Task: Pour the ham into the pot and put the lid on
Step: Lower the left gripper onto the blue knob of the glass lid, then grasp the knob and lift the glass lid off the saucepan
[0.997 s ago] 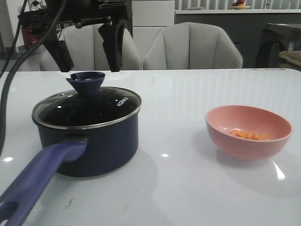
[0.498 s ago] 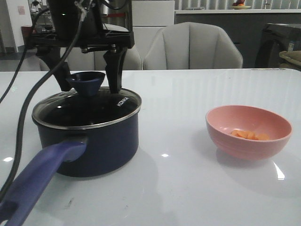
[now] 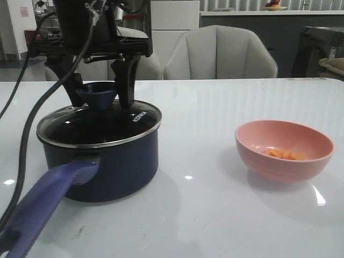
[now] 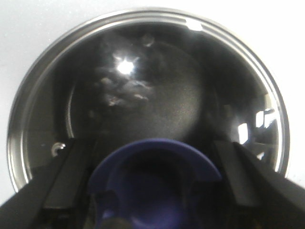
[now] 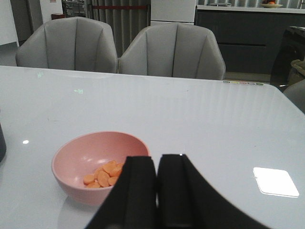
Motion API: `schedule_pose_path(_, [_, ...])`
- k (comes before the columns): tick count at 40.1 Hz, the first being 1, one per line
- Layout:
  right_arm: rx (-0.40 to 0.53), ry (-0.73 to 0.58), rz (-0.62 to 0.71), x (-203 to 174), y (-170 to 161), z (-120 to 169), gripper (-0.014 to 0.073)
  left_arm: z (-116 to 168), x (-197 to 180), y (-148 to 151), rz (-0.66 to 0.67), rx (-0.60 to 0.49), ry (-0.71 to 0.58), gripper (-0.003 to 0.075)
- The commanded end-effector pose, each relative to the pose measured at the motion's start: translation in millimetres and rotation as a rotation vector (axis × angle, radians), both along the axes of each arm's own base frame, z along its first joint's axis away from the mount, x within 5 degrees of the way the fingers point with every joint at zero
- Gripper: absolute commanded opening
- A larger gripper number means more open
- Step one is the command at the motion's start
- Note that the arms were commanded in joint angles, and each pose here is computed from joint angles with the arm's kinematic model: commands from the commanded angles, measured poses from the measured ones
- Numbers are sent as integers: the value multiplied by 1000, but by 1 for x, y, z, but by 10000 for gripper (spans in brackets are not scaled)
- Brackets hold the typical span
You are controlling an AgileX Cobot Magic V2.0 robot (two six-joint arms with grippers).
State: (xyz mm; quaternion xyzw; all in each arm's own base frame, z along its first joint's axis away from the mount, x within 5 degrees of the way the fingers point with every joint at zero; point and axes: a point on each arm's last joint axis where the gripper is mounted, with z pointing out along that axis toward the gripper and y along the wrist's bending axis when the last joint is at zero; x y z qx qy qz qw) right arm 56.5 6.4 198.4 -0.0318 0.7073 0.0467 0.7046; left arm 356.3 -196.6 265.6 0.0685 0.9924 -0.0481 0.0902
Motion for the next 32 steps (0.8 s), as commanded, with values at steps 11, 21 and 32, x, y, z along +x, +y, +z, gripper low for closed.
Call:
schedule_pose_path(11, [-1, -90, -9, -1, -1, 5, 163, 26, -6, 2, 6, -32, -51, 300])
schedule_pose_path(21, [-1, -90, -9, -1, -1, 5, 163, 31, -5, 3, -1, -19, -59, 300])
schedule_pose_path(32, [-1, -90, -9, -1, -1, 5, 163, 58, -3, 2, -7, -43, -107, 300])
